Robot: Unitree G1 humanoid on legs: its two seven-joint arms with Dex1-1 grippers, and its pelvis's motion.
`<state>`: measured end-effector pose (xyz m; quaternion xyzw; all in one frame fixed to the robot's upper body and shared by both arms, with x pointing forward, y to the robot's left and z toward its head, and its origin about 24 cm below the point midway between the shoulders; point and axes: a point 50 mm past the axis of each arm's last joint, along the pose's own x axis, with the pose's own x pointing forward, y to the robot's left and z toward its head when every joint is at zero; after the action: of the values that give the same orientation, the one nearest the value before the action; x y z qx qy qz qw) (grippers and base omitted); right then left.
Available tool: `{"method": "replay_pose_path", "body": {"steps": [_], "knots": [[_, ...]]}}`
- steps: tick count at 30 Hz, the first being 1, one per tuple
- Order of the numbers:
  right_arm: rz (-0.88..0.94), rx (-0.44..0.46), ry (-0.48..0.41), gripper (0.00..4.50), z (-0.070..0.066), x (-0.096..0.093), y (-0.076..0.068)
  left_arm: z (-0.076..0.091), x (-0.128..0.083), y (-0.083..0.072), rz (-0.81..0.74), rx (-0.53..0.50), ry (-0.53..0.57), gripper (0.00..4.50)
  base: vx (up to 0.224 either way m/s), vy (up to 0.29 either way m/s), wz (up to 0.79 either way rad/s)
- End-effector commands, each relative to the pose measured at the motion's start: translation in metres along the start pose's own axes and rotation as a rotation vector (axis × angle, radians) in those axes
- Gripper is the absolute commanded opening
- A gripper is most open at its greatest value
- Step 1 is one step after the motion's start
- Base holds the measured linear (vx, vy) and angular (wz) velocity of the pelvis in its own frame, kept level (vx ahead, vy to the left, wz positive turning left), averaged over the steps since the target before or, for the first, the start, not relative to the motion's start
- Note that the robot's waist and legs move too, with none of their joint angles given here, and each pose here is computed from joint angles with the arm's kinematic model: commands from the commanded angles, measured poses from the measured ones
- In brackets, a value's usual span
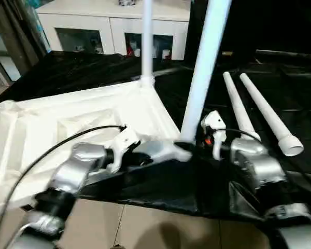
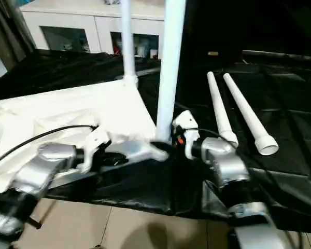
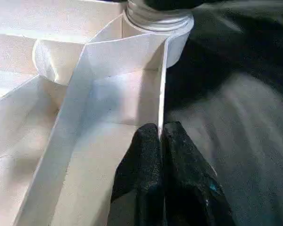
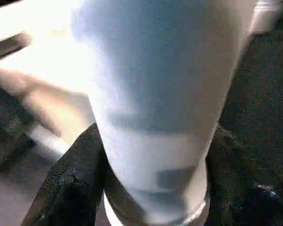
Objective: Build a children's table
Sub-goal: Rotate leg to tighten
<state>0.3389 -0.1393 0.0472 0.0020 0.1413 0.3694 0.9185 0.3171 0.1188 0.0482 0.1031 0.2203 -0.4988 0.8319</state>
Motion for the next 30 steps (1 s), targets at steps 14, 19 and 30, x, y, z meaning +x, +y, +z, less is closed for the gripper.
{"method": "replay_pose_path", "body": {"steps": [14,19,30], "knots": [[-0.391,0.212,-0.024,3.29,-0.014,0.034,0.014,0.055,0.058,-0.001,0.197,-0.038,-0.142,0.00,0.000,0.000,0.00],[-0.401,0.145,-0.085,3.72,-0.002,0.031,0.010,0.060,0.055,-0.001,0.175,0.025,-0.207,0.00,0.000,0.000,0.00],[-0.094,-0.100,-0.146,3.77,0.019,-0.007,0.014,0.096,0.008,0.018,0.272,0.121,-0.454,0.91,0.000,0.000,0.00]]}}
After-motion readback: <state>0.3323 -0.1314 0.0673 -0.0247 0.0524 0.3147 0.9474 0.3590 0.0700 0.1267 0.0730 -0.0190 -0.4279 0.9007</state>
